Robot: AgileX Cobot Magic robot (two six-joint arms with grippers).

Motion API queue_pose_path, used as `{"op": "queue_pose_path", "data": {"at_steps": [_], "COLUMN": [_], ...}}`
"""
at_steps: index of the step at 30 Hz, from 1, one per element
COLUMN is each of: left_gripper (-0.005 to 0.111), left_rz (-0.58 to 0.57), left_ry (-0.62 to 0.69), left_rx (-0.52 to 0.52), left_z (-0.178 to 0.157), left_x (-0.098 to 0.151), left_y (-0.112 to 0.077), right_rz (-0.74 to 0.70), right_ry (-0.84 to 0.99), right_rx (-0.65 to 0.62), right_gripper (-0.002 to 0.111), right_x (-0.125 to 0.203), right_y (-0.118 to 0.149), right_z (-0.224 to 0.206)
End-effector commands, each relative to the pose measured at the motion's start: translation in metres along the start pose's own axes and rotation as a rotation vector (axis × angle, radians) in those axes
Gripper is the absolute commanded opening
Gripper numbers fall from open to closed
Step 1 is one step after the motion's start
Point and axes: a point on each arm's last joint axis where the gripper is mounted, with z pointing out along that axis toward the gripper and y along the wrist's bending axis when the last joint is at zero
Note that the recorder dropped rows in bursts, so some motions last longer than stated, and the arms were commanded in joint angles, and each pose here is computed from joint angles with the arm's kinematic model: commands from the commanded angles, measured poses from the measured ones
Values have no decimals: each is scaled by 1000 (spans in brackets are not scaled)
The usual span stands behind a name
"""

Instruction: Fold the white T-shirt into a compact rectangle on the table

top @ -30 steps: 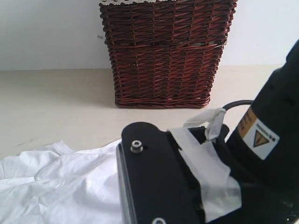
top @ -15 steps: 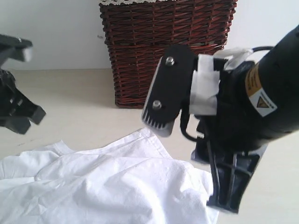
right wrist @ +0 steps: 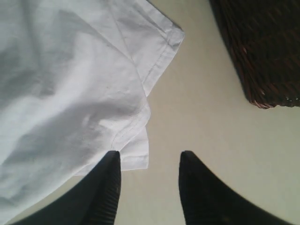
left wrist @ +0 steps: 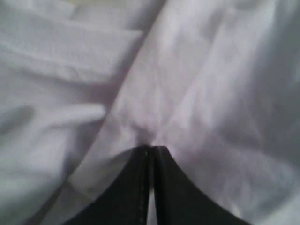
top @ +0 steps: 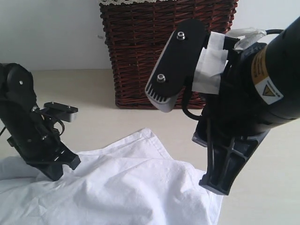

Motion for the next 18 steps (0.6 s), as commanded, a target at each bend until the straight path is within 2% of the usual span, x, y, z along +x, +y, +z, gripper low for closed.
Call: {"op": "queue_pose_path", "data": {"at_steps": [1,4,8,11,14,18], "left_gripper": [0,0,0,0,0,1], "left_rz": [-67,-152,-262,-302,-327,-258], "left_ry": [-118,-181,-213,-221,-287,-440], "left_rx": [-41,-138,-256,-274,-272,-215], "left_z": [11,12,12,10,-5,-41], "left_x": [-22,-33,-42,-42,-44,-51], "left_y": [7,24,57,74,81,62], "right_rz": [14,14,14,14,16,15], "right_ry": [-23,-23,-19,-19,-19,-14], "right_rx": [-5,-5,-4,-4,-4,7], "right_gripper": [40,40,40,40,40,40], "right_x": [-1,-1,-1,-1,-1,0], "right_y": [0,0,-1,-1,-1,-2], "right_z": [-4,-4,-4,-4,-4,-4]}}
